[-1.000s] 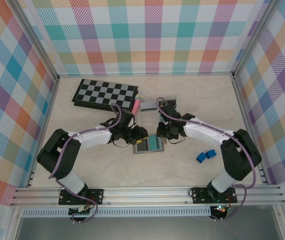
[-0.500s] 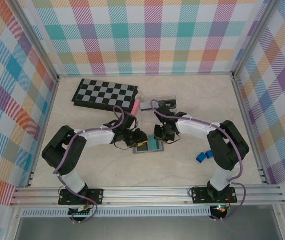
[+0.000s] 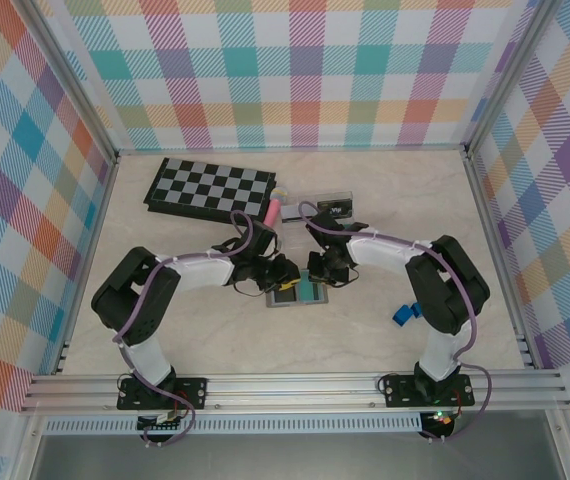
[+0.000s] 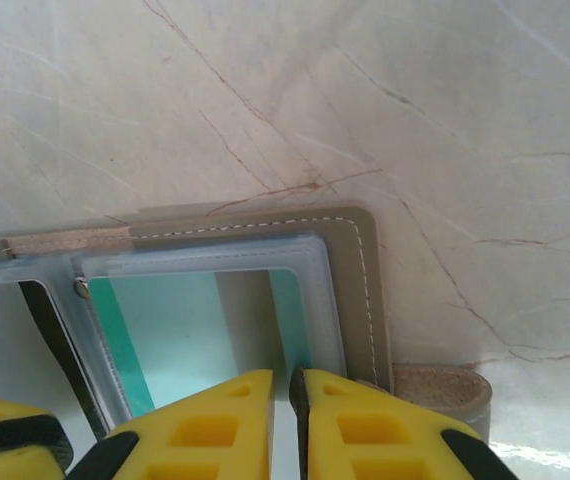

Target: Take the credit cards out of the card holder

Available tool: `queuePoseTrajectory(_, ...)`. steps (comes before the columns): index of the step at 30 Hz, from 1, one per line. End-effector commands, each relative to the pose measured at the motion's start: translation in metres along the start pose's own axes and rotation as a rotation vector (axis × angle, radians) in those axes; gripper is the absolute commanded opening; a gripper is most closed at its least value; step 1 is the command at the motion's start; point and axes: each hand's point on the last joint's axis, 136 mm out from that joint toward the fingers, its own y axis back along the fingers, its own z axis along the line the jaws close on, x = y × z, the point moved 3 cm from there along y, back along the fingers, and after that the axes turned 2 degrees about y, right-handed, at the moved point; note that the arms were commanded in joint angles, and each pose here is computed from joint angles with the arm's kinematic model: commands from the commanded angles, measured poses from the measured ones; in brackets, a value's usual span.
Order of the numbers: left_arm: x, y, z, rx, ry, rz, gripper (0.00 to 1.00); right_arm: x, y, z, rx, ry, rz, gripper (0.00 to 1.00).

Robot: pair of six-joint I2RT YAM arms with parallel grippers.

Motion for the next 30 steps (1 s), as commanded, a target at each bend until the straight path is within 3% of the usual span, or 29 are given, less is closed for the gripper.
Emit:
queuePoseTrajectory(1, 0.004, -0.006, -0.001, -0.02, -0.006, 0.028, 0.21, 0.002, -0.004, -0.002, 0.025, 0.001, 0.032, 0.16)
queuePoseTrajectory(30, 0.005, -0.017, 0.008, -0.043, 0.011, 0.057, 0.17, 0.008, -0.017, -0.005, 0.042, -0.015, 0.092, 0.15)
